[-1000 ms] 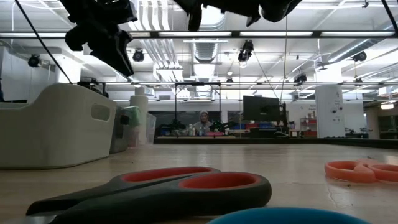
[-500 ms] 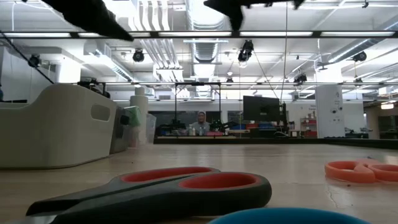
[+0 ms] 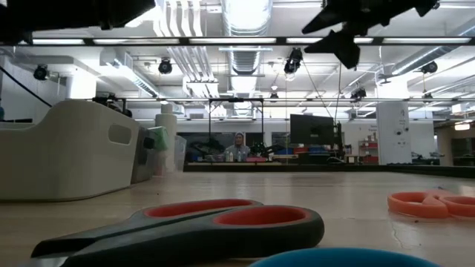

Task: Pick & Place Paint Supplies
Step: Put the left silver makeup brush into the black bin

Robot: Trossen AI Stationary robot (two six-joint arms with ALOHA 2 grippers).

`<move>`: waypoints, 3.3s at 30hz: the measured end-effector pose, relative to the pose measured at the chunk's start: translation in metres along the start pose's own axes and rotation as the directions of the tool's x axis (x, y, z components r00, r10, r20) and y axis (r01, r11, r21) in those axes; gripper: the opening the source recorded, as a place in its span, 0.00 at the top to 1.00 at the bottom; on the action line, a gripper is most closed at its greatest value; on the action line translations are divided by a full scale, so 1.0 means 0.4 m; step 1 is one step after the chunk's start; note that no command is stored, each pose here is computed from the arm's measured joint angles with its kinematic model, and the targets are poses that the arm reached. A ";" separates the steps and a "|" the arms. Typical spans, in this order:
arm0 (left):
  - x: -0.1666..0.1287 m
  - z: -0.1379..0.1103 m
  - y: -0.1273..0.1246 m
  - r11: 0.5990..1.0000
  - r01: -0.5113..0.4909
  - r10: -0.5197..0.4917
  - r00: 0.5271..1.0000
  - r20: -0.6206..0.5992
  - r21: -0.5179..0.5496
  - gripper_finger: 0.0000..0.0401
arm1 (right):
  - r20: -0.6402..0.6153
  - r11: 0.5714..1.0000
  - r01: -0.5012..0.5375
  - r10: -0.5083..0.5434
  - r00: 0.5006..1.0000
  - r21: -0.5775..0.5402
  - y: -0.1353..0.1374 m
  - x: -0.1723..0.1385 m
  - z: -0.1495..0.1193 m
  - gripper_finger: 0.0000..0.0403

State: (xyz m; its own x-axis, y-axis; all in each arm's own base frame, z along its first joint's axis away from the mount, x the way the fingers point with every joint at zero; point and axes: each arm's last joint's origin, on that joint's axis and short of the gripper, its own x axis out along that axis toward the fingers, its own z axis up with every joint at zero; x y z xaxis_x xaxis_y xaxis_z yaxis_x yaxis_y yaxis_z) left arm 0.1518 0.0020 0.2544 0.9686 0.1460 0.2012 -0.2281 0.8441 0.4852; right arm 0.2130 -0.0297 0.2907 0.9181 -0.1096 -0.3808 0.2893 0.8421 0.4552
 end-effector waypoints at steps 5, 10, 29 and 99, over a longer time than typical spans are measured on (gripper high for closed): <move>-0.007 -0.021 -0.010 1.000 -0.002 0.002 1.000 -0.005 0.000 0.75 | -0.003 0.999 0.031 -0.031 1.000 0.015 -0.008 -0.005 -0.009 0.51; -0.007 -0.027 -0.014 1.000 0.011 -0.011 1.000 -0.030 0.005 0.75 | -0.018 0.999 0.037 -0.037 0.999 0.014 -0.005 -0.009 -0.005 0.51; -0.011 -0.059 -0.032 0.996 0.090 -0.086 0.984 -0.159 0.022 0.75 | -0.244 0.916 0.396 -0.370 0.896 0.068 0.039 -0.166 0.094 0.51; 0.022 0.028 0.054 0.978 0.186 -0.208 0.907 -0.366 -0.096 0.75 | -0.958 0.694 0.693 -0.288 0.016 -0.196 0.093 -0.067 -0.439 0.51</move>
State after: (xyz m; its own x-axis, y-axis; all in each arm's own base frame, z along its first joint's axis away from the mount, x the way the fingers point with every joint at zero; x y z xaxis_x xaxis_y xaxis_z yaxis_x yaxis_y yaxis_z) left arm 0.1545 0.0156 0.2762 0.9622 0.1454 -0.2302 -0.0334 0.9021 0.4303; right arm 0.1514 0.0973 0.1763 -0.3274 0.2617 -0.9079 0.7837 0.6120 -0.1062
